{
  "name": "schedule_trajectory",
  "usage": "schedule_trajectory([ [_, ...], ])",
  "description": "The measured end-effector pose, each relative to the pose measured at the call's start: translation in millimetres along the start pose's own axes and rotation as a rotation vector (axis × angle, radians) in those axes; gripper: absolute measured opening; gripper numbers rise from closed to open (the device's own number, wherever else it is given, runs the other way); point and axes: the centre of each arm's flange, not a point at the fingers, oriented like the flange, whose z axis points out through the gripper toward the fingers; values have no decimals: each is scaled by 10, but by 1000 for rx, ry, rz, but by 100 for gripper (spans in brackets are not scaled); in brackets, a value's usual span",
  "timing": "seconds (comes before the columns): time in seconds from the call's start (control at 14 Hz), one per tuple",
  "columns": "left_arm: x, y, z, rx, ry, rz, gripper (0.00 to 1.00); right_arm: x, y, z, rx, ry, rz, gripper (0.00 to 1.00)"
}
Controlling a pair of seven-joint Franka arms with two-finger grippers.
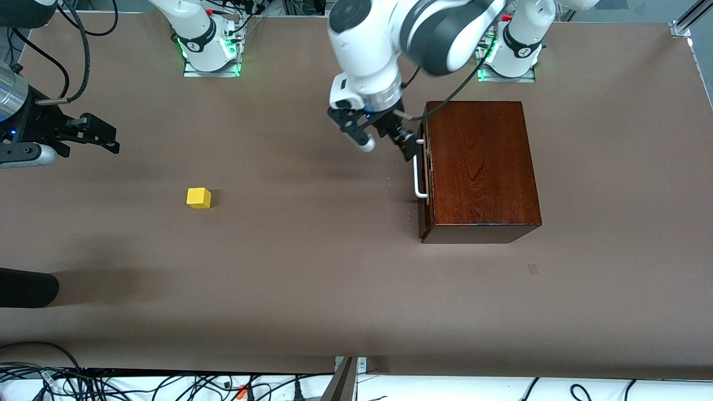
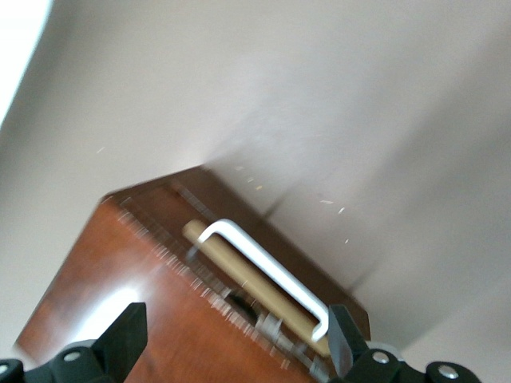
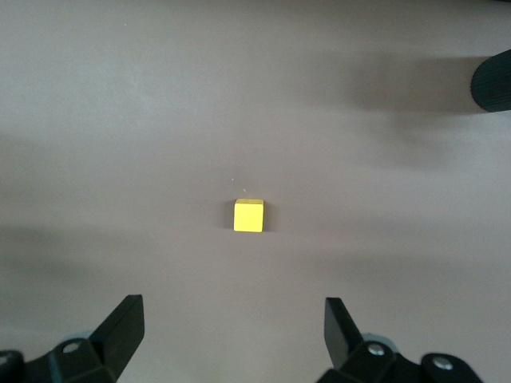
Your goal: Open drawer, take yellow block, close drawer
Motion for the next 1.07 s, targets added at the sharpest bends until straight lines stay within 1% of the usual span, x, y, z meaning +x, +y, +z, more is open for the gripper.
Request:
schedule_trajectory([
  [0.07, -104, -251, -150, -22, 11, -56, 100, 1, 1, 2, 0, 0, 0, 100],
  [0.21, -358, -858, -320, -97, 16, -170, 100, 2, 3, 4, 0, -1, 1, 100],
  [0.36, -649, -1487, -332, -141, -13, -280, 100, 2, 2, 4, 0, -1, 0, 100],
  [0.57, -1031, -2203, -342, -198, -11, -416, 100, 3, -2, 2, 0, 0, 0, 100],
  [0.86, -1488, -2822, -311, -219, -34, -548, 100, 3, -2, 2, 0, 0, 0, 100],
  [1.07, -1784, -3179, -177, -242, -53, -632, 100, 8, -1, 12, 0, -1, 0, 100],
])
